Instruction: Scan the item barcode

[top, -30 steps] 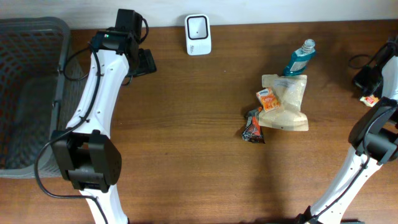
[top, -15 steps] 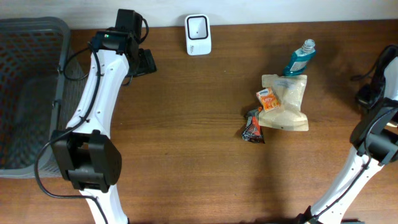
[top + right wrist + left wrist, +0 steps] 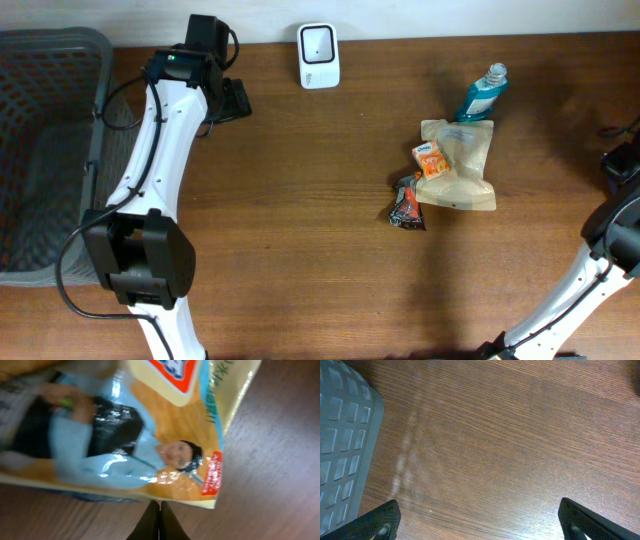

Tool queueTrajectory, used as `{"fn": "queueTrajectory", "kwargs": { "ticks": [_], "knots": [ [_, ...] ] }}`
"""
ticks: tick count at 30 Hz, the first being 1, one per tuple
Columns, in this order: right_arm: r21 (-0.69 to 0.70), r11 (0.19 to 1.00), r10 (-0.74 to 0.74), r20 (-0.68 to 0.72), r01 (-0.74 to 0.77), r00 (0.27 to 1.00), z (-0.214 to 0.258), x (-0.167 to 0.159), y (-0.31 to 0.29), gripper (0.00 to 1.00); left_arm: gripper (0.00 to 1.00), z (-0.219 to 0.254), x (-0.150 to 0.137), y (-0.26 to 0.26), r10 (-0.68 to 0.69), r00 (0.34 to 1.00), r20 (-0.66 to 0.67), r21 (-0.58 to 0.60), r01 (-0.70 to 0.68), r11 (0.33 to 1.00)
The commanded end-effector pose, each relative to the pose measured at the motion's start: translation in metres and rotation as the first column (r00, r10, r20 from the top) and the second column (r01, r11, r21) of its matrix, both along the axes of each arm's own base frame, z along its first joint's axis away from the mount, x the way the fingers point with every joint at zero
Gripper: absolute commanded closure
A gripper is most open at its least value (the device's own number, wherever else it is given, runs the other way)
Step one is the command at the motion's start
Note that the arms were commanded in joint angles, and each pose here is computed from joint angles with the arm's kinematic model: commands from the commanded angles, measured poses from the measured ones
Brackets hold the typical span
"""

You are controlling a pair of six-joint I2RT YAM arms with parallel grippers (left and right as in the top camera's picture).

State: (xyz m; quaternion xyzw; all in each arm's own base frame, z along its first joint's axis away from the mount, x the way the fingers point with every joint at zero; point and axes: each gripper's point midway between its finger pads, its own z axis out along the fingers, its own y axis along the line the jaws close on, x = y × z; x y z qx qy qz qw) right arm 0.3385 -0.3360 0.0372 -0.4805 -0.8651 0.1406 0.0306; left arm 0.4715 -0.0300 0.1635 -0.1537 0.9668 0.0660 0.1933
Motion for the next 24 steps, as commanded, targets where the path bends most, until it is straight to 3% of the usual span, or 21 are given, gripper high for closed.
{"fn": "queueTrajectory", "kwargs": {
  "ticks": [1, 7, 11, 14, 18, 20, 24],
  "knots": [
    [0.005, 1.000, 0.007, 0.115, -0.008, 0.993, 0.019, 0.022, 0.006, 0.96, 0.01, -0.009, -0.001, -0.001, 0.009, 1.000, -0.020, 0.003, -0.008, 1.000],
    [-0.011, 0.997, 0.074, 0.202, -0.073, 0.977, 0.027, 0.050, 0.012, 0.96, 0.01, -0.009, -0.001, -0.001, 0.009, 1.000, -0.020, 0.003, -0.008, 1.000],
    [-0.066, 0.993, 0.115, 0.312, -0.099, 0.943, 0.069, 0.074, 0.016, 0.96, 0.01, -0.009, -0.001, -0.001, 0.009, 1.000, -0.020, 0.003, -0.008, 1.000],
    [-0.097, 0.976, 0.218, 0.485, -0.195, 0.847, 0.134, 0.109, 0.040, 0.96, 0.01, -0.009, -0.001, -0.001, 0.009, 1.000, -0.020, 0.003, -0.009, 1.000],
    [-0.094, 0.937, 0.307, 0.685, -0.337, 0.661, 0.206, 0.143, 0.093, 0.93, 0.01, -0.009, -0.001, -0.001, 0.009, 1.000, -0.020, 0.002, -0.008, 1.000],
    [-0.097, 0.899, 0.344, 0.761, -0.428, 0.550, 0.237, 0.159, 0.131, 0.84, 0.01, -0.009, -0.001, -0.001, 0.009, 1.000, -0.020, 0.002, -0.008, 1.000],
    [-0.173, 0.756, 0.503, 0.771, -0.632, 0.390, 0.252, 0.180, 0.198, 0.49, 0.01, -0.009, -0.001, -0.001, 0.009, 1.000, -0.020, 0.002, -0.008, 1.000]
  ]
}}
